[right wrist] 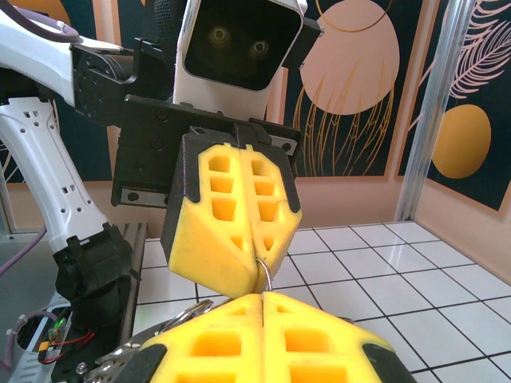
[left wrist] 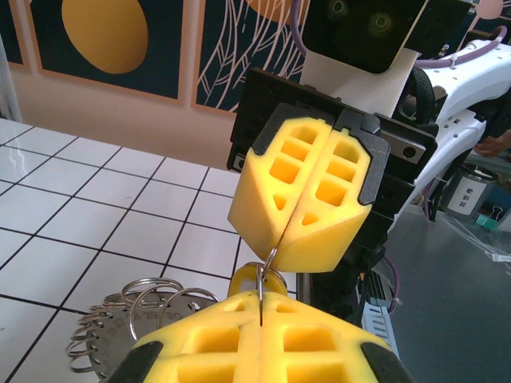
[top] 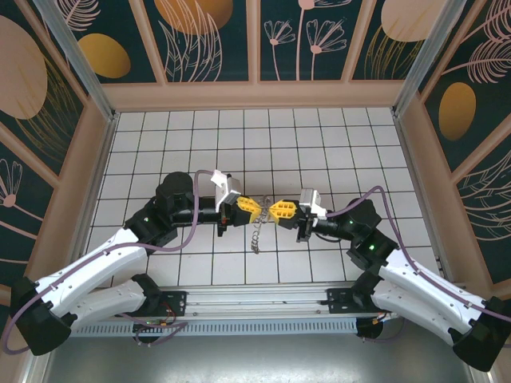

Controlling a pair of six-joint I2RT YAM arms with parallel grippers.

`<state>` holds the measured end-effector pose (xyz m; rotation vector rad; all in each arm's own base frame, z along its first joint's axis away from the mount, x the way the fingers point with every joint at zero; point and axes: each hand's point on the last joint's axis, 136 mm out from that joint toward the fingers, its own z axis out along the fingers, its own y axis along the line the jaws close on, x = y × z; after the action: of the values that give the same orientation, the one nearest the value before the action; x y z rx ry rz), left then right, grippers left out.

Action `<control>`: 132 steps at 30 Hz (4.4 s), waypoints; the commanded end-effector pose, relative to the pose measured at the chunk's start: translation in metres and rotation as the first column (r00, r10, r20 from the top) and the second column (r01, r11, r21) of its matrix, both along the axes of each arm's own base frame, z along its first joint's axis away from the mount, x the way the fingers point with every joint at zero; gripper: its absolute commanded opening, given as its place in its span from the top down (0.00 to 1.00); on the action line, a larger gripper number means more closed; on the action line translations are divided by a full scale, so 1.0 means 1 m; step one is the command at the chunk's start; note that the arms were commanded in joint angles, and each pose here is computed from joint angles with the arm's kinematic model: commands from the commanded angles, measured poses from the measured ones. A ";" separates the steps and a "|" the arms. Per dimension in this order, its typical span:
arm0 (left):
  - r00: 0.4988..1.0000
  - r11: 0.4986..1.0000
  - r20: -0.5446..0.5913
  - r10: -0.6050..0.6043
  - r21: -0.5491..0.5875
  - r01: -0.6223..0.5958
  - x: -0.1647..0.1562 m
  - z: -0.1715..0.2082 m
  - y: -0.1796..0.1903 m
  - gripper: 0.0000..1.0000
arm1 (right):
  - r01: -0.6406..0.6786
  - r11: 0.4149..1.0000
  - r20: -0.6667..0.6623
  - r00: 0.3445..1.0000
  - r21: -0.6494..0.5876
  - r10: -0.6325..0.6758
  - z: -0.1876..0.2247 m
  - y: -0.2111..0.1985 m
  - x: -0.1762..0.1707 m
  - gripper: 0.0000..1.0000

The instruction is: Put the keys on the keyring

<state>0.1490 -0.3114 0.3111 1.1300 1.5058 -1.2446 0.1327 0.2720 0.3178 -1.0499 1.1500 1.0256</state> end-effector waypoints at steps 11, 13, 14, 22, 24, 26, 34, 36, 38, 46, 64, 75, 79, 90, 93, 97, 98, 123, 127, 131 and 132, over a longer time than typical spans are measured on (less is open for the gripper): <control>0.998 0.998 0.052 -0.025 -0.056 0.028 -0.006 0.022 0.001 1.00 | 0.003 1.000 0.018 1.000 0.024 -0.003 0.005 0.003 0.002 1.00; 0.998 0.998 0.054 -0.027 -0.056 0.030 -0.006 0.023 0.001 1.00 | 0.003 1.000 0.017 1.000 0.025 -0.004 0.005 0.003 0.002 1.00; 0.998 0.998 0.052 -0.028 -0.055 0.031 -0.006 0.022 0.001 1.00 | 0.004 1.000 0.017 1.000 0.025 -0.004 0.006 0.003 0.002 1.00; 0.998 0.998 0.052 -0.027 -0.055 0.030 -0.007 0.022 0.002 1.00 | 0.018 0.999 0.016 1.000 0.029 -0.018 0.007 0.004 0.006 1.00; 0.998 0.998 0.055 -0.022 -0.054 0.025 -0.007 0.022 0.003 1.00 | 0.028 0.999 0.015 0.999 0.035 -0.029 0.008 0.003 0.007 1.00; 0.998 0.998 0.057 -0.020 -0.053 0.023 -0.006 0.023 0.003 1.00 | 0.047 0.998 0.012 0.999 0.037 -0.048 0.008 0.000 0.009 1.00; 0.998 0.998 0.058 -0.020 -0.053 0.024 -0.007 0.023 0.004 1.00 | 0.067 0.997 0.005 0.998 0.037 -0.067 0.008 -0.005 0.008 1.00; 0.998 0.998 0.058 -0.020 -0.053 0.023 -0.007 0.023 0.004 1.00 | 0.055 0.998 0.006 0.998 0.039 -0.056 0.009 -0.004 0.007 1.00; 0.998 0.998 0.059 -0.018 -0.055 0.021 -0.007 0.024 0.004 1.00 | 0.036 0.999 0.007 0.999 0.041 -0.036 0.009 -0.002 0.004 1.00; 0.998 0.998 0.062 -0.017 -0.060 0.021 -0.007 0.025 0.004 1.00 | -0.065 0.998 -0.008 0.998 0.019 0.065 0.002 0.000 -0.014 1.00; 0.998 0.998 0.061 -0.019 -0.063 0.023 -0.008 0.026 0.005 1.00 | -0.038 0.999 -0.036 0.999 0.018 0.038 0.000 0.002 -0.004 1.00; 0.998 0.998 0.060 -0.018 -0.063 0.022 -0.008 0.025 0.006 1.00 | -0.040 0.998 -0.017 0.999 0.048 0.041 0.012 0.002 -0.003 1.00; 0.998 0.998 0.062 -0.017 -0.064 0.021 -0.009 0.025 0.006 1.00 | -0.056 0.997 -0.014 0.998 0.051 0.057 0.012 0.002 -0.006 1.00; 0.998 0.998 0.062 -0.021 -0.063 0.024 -0.009 0.025 0.006 1.00 | -0.039 0.997 -0.021 0.999 0.060 0.040 0.013 0.002 -0.003 1.00; 0.998 0.998 0.060 -0.021 -0.062 0.025 -0.009 0.025 0.005 1.00 | -0.040 0.997 -0.020 0.999 0.064 0.041 0.014 0.002 -0.003 1.00; 0.998 0.998 0.059 -0.022 -0.061 0.026 -0.009 0.025 0.005 1.00 | -0.043 0.997 -0.020 0.999 0.063 0.044 0.014 0.003 -0.003 1.00; 0.998 0.998 0.060 -0.022 -0.061 0.026 -0.009 0.025 0.005 1.00 | -0.043 0.997 -0.019 0.999 0.065 0.044 0.015 0.002 -0.003 1.00; 0.998 0.998 0.060 -0.027 -0.058 0.030 -0.010 0.023 0.005 1.00 | -0.052 0.994 -0.027 0.998 0.092 0.055 0.021 0.005 -0.001 1.00; 0.998 0.998 0.065 -0.023 -0.060 0.026 -0.010 0.024 0.006 1.00 | -0.023 0.996 -0.046 0.999 0.082 0.027 0.018 0.003 0.003 1.00; 0.998 0.998 0.064 -0.021 -0.059 0.025 -0.011 0.024 0.008 1.00 | 0.007 0.997 -0.060 0.998 0.081 -0.002 0.017 -0.003 0.006 1.00; 0.998 0.998 0.064 -0.021 -0.058 0.024 -0.011 0.024 0.008 1.00 | 0.012 0.997 -0.064 0.998 0.082 -0.006 0.017 -0.004 0.007 1.00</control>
<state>0.1458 -0.3069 0.3196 1.1234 1.4770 -1.2398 0.1319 0.2760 0.3219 -1.0151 1.1565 1.1258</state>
